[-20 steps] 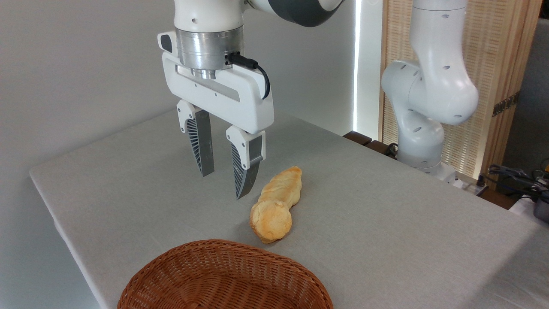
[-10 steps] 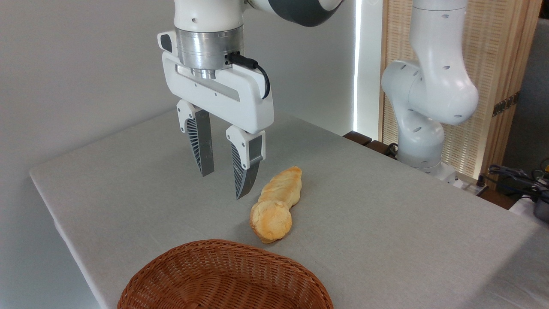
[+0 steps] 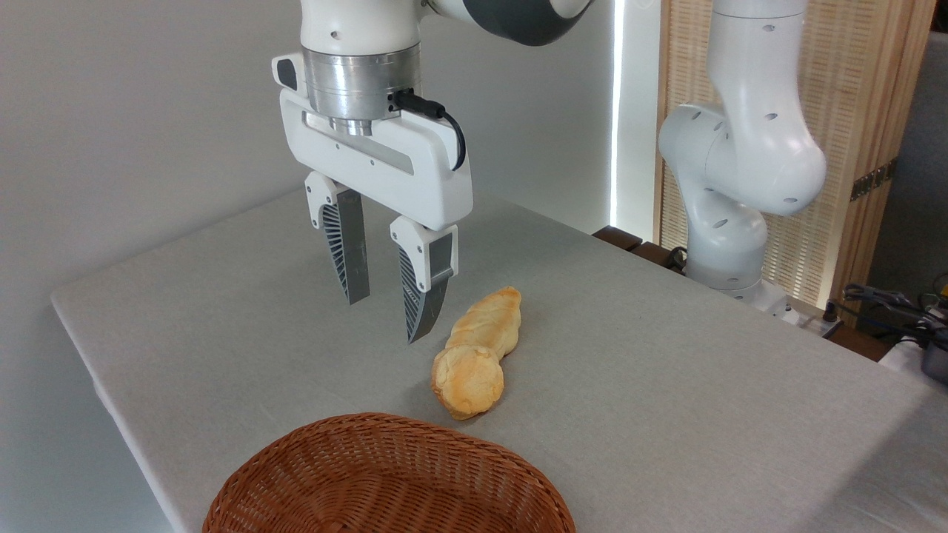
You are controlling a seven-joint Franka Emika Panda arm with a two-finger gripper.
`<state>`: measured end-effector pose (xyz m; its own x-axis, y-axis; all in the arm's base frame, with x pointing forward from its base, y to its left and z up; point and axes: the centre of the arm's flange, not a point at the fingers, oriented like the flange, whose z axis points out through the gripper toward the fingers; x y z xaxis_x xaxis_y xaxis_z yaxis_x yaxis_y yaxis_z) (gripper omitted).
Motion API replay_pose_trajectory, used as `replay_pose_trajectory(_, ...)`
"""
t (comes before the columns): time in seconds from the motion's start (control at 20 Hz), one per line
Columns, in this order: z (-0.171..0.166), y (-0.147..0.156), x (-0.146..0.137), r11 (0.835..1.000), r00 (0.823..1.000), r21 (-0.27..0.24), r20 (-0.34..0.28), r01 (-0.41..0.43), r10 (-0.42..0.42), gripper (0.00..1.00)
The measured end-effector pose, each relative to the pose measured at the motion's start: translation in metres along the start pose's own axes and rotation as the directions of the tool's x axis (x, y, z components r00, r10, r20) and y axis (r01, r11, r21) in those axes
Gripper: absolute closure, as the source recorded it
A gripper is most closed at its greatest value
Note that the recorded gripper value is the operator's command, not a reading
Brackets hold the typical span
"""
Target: Put bread into the basket
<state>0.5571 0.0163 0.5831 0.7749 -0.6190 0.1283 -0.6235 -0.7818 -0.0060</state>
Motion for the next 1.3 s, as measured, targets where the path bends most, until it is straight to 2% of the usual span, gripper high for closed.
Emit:
replay_pose_trajectory(0.2, 0.002, 0.002, -0.002, 1.0, 1.0, -0.018, 0.02, 0.0, 0.0, 0.0)
replay_pose_trajectory(0.4, 0.014, 0.008, -0.007, 0.997, 0.996, -0.072, 0.084, 0.002, 0.004, 0.0)
replay_pose_trajectory(0.75, 0.072, 0.012, -0.009, 0.99, 0.983, -0.143, 0.179, -0.007, 0.032, 0.0)
replay_pose_trajectory(1.3, 0.129, 0.04, -0.014, 0.976, 0.965, -0.212, 0.241, -0.055, 0.106, 0.0)
